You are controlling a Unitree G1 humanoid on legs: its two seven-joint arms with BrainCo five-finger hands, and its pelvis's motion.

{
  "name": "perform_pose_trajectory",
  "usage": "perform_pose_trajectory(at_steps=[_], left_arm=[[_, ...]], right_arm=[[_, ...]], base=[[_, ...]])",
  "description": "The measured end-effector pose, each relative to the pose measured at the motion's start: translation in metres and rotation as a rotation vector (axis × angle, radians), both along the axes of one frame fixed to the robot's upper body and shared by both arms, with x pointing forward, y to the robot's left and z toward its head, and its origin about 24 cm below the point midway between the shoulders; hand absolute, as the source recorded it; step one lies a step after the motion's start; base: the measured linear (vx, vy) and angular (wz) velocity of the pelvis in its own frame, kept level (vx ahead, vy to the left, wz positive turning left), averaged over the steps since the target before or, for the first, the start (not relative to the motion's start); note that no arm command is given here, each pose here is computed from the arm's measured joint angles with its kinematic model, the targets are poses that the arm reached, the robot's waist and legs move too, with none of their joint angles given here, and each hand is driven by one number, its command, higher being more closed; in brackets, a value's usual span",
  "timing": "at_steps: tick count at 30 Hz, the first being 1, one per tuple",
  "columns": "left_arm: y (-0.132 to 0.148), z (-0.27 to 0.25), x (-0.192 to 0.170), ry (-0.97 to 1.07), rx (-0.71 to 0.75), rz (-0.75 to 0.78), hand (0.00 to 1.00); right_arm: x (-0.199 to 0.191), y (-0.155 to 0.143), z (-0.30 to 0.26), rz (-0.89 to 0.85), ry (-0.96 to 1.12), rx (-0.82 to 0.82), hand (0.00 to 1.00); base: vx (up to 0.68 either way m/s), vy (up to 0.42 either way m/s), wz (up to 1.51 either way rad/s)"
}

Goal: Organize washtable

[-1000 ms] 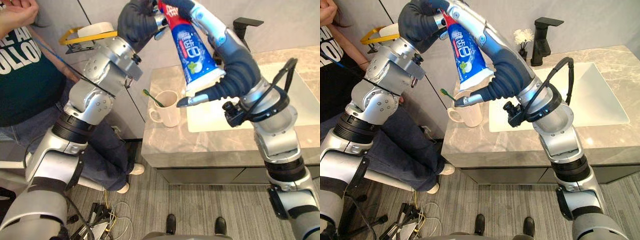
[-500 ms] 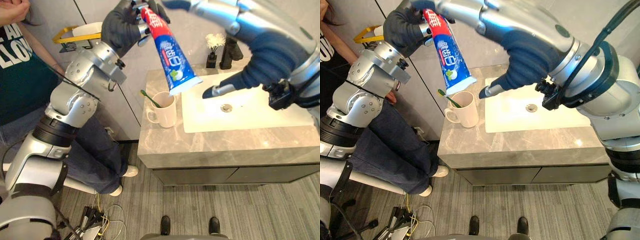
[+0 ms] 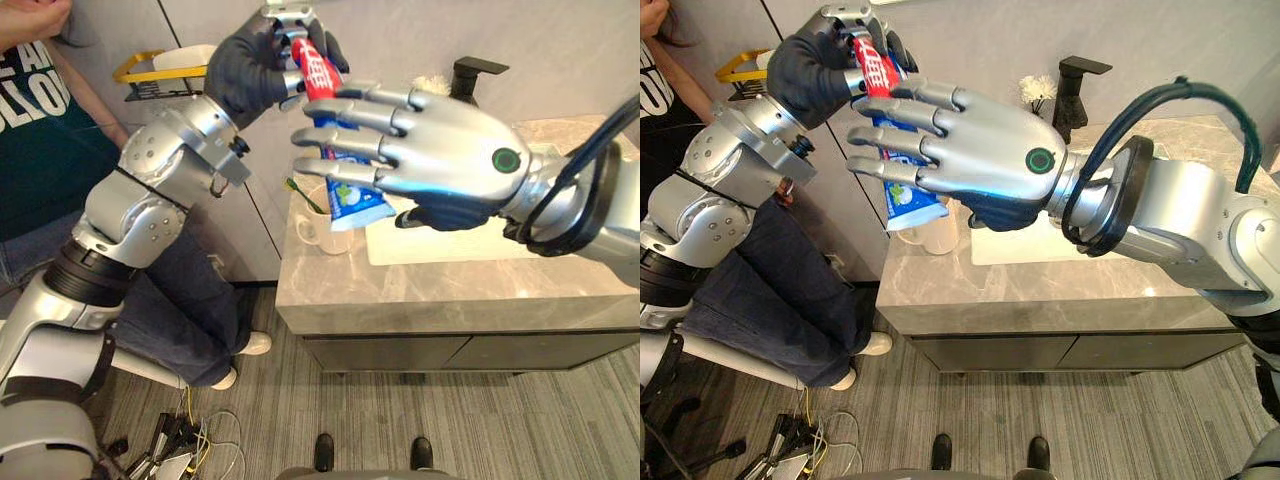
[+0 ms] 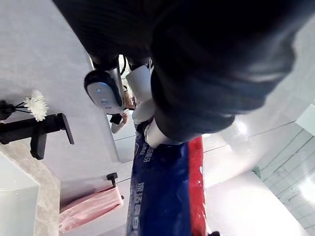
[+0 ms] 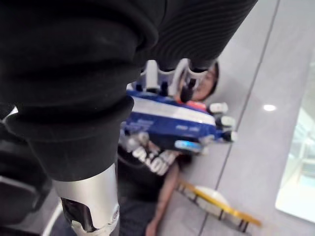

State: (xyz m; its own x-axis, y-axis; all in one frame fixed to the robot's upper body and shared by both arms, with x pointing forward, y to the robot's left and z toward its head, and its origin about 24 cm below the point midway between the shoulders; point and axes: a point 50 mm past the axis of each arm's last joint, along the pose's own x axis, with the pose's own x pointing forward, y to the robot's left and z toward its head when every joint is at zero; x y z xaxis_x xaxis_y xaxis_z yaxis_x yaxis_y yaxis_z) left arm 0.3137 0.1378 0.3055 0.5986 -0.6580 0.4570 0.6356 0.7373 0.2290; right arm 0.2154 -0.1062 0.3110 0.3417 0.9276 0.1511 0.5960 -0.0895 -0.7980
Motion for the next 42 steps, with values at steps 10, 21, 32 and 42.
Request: perform_pose_trajectory(at_steps=[10, 21, 32, 42], left_arm=[[-0.001, -0.004, -0.001, 0.013, 0.026, -0.002, 1.00], [-0.009, -0.012, -0.001, 0.040, 0.056, -0.019, 1.00], [-0.003, -0.010, 0.003, 0.048, 0.027, 0.034, 1.00], [-0.016, -0.033, 0.013, 0.134, -0.038, 0.005, 1.00]], right_arm=[[0.001, -0.002, -0.006, -0.001, -0.033, -0.024, 1.00], [0.002, 0.003, -0.012, 0.026, -0.150, -0.029, 1.00], [0.015, 0.001, -0.033, -0.026, -0.126, -0.019, 0.00], [0.020, -0.008, -0.029, -0.072, -0.052, -0.152, 0.00]], base=[[0.00, 0.000, 0.00], [0.00, 0.000, 0.00], [0.00, -0.005, 0.04], [-0.03, -0.010, 0.06]])
